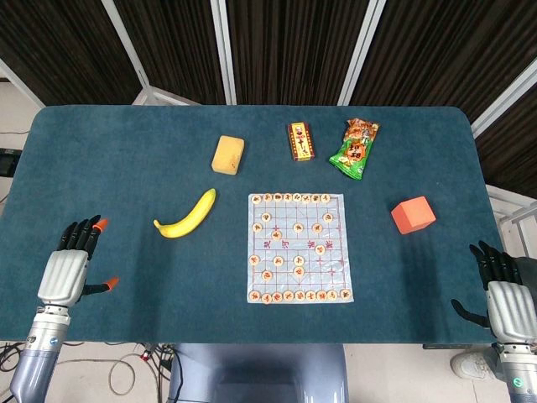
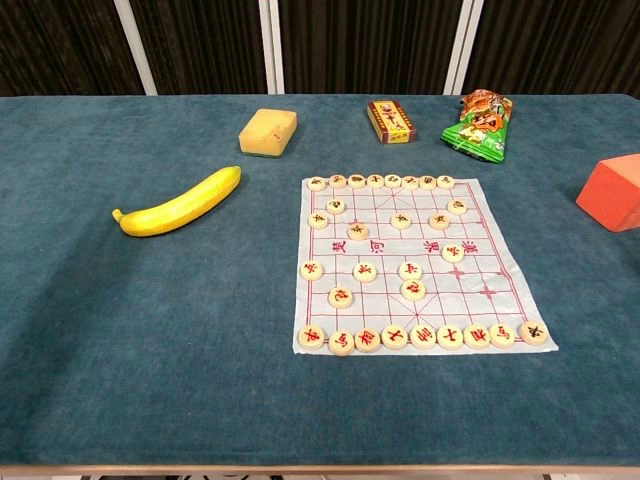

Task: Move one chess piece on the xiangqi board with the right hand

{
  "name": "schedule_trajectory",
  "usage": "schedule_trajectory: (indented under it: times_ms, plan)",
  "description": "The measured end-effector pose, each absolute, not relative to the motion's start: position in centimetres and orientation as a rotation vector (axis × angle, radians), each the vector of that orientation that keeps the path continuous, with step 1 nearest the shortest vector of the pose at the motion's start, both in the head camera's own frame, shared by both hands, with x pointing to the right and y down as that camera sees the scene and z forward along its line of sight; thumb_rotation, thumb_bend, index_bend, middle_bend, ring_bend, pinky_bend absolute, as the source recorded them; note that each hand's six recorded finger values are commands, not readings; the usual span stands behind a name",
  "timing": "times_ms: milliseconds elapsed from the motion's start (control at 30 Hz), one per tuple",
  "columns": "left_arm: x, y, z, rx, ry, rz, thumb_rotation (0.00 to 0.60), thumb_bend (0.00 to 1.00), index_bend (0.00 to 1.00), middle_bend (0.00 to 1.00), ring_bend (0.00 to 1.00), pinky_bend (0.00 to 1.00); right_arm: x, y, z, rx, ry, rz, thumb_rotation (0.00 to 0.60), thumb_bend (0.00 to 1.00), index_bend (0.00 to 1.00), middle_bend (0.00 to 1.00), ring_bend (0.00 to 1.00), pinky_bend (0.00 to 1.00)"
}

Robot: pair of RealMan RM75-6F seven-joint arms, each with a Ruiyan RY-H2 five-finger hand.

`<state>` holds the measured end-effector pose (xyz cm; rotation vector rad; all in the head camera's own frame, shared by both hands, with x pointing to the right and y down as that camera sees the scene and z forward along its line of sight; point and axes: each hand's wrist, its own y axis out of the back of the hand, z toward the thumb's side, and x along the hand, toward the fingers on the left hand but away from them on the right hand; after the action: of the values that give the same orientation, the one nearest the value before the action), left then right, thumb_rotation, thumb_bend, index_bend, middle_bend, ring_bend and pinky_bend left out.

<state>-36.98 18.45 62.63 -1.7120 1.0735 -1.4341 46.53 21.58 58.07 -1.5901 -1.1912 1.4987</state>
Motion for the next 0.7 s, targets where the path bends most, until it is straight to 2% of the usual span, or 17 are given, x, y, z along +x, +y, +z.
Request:
schedule_trajectory:
  times_ms: [700]
  plan:
    - [-36.97,18.46,62.53,-1.717,1.081,-1.43,0.6,0.0,0.0,0.0,0.0,0.0,46.38,21.69,58.01,-1.594,-1.181,1.5,0.6,0.27,0.0,0.0,0.0,0.0]
